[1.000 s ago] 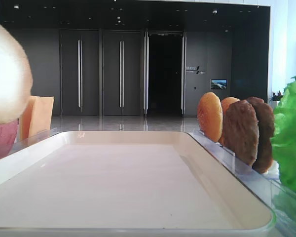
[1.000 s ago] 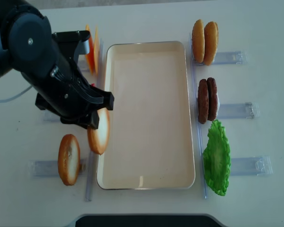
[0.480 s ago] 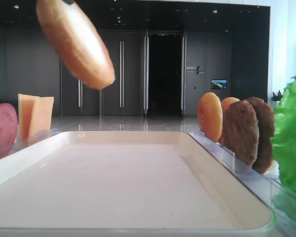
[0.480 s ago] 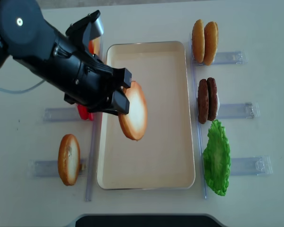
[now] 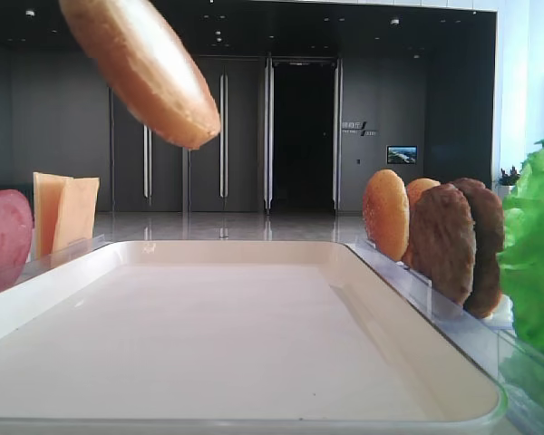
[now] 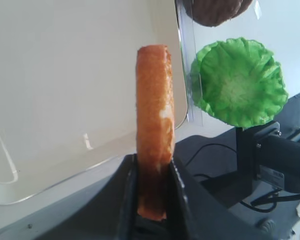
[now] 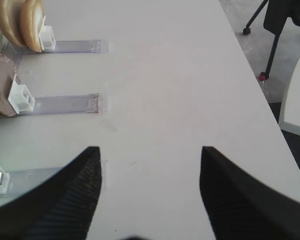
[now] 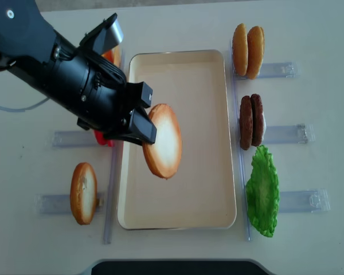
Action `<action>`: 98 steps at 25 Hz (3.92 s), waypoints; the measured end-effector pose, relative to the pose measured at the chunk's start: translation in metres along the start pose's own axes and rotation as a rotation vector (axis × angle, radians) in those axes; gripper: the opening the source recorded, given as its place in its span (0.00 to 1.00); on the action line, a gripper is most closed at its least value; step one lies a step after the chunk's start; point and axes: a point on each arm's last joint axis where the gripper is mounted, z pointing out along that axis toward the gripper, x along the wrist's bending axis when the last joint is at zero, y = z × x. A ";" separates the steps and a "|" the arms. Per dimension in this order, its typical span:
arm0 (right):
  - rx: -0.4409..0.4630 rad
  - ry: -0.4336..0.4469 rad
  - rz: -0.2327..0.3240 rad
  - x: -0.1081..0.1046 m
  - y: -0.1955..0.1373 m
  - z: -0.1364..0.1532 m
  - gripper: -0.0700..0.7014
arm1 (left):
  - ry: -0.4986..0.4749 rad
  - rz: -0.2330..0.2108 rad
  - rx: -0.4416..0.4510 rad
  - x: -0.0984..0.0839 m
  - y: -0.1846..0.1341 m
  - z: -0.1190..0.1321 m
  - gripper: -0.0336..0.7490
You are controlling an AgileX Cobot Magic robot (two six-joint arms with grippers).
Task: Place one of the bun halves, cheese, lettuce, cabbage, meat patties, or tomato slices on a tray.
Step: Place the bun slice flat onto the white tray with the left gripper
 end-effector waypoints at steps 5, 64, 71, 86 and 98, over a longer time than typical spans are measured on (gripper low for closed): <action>0.000 0.000 0.000 0.000 0.000 0.000 0.63 | -0.140 -0.073 0.027 0.032 -0.009 0.013 0.20; 0.000 0.000 0.000 0.000 0.000 0.000 0.63 | -0.255 -0.092 0.137 0.084 0.000 0.093 0.19; 0.000 0.000 0.000 0.000 0.000 0.000 0.63 | -0.229 -0.104 0.091 0.086 0.005 0.094 0.19; 0.000 0.000 0.000 0.000 0.000 0.000 0.63 | -0.195 -0.074 0.100 0.077 0.000 0.102 0.19; 0.000 0.000 0.000 0.000 0.000 0.000 0.63 | -0.167 -0.070 0.081 0.080 0.002 0.102 0.19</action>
